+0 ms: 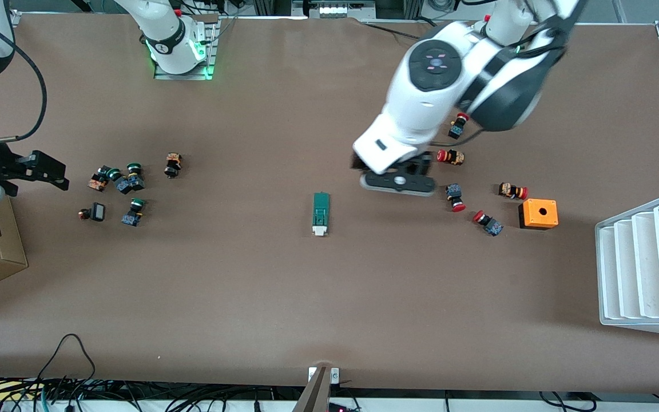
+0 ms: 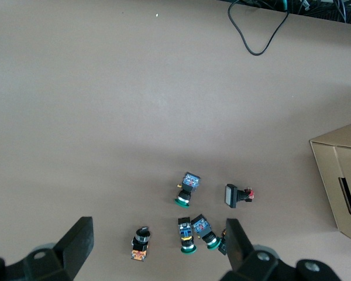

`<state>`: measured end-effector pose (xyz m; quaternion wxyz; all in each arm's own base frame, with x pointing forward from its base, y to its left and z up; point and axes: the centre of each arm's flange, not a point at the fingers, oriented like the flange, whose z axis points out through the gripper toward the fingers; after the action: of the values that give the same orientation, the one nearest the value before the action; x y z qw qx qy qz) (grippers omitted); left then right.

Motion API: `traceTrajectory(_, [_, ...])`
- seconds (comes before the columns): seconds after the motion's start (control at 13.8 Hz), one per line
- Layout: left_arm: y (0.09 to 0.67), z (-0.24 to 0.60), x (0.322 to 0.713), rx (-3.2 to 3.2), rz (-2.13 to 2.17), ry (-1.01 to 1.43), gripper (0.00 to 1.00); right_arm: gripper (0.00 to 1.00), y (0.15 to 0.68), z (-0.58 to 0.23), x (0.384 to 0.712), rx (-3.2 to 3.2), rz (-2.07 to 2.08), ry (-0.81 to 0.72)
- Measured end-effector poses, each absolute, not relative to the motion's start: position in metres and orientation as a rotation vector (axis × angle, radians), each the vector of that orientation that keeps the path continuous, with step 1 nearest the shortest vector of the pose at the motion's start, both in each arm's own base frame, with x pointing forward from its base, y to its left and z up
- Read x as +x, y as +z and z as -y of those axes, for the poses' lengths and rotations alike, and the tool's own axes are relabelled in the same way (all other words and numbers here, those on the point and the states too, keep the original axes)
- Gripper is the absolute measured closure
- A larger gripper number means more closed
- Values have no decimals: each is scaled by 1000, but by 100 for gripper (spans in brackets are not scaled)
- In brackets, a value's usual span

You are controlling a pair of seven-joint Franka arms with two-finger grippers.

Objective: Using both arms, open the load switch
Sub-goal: 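Move the left gripper over the green load switch, then grip the green switch base with the left gripper while the right gripper approaches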

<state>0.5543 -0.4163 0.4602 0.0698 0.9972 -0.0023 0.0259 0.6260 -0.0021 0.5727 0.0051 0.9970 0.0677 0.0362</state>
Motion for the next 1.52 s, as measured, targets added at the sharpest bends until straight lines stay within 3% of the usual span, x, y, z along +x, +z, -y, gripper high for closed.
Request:
traceTrajectory(0.22, [420, 452, 530, 2992, -51, 259, 0, 0, 572, 5, 627, 3122, -205, 122])
traceTrajectory(0.8, [271, 540, 421, 2914, -183, 922, 0, 0, 556, 11, 634, 3124, -189, 99])
traceTrajectory(1.01, [215, 546, 399, 2850, -126, 1077, 0, 0, 546, 8, 638, 3120, -259, 80])
traceTrajectory(1.52, [166, 545, 365, 2730, -18, 1480, 0, 0, 509, -4, 648, 3127, -332, -11])
